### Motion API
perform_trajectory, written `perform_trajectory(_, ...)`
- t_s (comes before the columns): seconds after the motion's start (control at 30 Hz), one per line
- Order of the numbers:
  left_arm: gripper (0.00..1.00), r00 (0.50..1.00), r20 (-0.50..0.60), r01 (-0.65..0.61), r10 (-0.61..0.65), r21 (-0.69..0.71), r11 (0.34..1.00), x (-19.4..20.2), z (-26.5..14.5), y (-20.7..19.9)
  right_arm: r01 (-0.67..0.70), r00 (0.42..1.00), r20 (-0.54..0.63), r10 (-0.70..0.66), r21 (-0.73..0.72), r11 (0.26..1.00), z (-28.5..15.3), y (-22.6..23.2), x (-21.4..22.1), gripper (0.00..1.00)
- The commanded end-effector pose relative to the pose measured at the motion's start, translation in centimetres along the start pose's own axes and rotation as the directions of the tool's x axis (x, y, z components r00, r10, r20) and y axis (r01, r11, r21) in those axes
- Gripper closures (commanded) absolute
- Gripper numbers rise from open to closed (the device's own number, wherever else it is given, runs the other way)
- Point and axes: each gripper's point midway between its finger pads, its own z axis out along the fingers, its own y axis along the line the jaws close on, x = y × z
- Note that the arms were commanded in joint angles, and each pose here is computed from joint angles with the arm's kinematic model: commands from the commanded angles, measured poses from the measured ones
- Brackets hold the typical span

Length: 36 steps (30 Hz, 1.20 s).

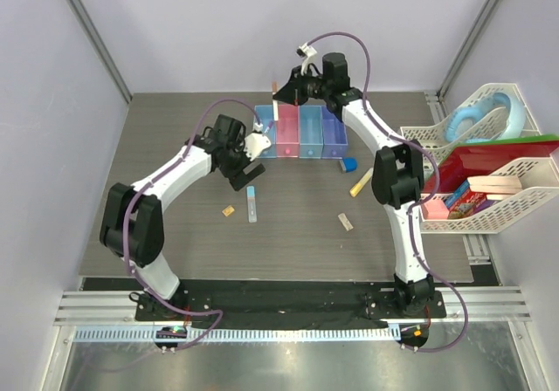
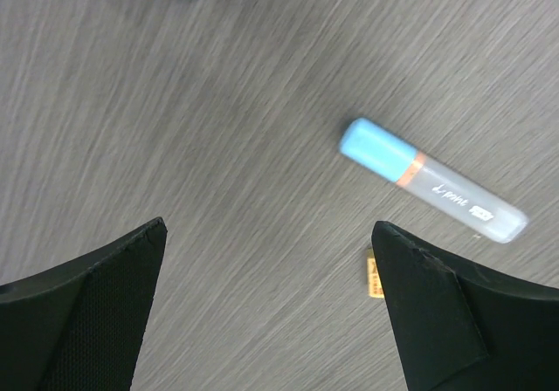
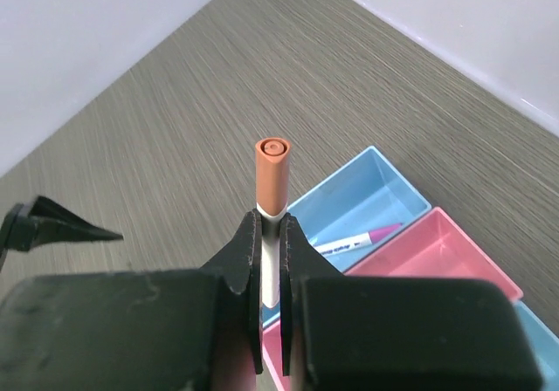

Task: Sort the stationery into containers
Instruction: Place the pen in the storage box.

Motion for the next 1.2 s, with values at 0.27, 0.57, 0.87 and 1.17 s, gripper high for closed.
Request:
perform_trajectory(0.27, 0.00, 0.998, -0.056, 0.023, -0.015, 0.129, 0.991, -1.7, 2.9, -4.6, 0.046, 0.998, 0.043, -0.042, -0.091, 0.995, 3.6, 0.9, 2.4, 0.99)
perform_trajectory(0.57, 0.02, 0.981, -0.190, 0.084, -0.048, 0.186, 0.979, 0.4, 5.0, -7.2, 0.022, 1.000, -0.018, -0.023, -0.050, 0.998, 4.6, -1.2, 6.5, 0.99)
perform_trajectory(0.87, 0.04, 0.962, -0.249, 0.158, -0.111, 0.179, 0.971, 1.3, 5.7, -7.8, 0.033, 0.997, -0.069, -0.033, -0.004, 0.999, 4.6, -2.4, 8.3, 0.86)
perform_trajectory(1.17, 0.27, 0.955, -0.270, 0.189, -0.126, 0.219, 0.957, 1.7, 5.9, -8.8, 0.048, 0.993, -0.109, -0.046, 0.016, 0.999, 3.9, -2.6, 9.1, 0.56)
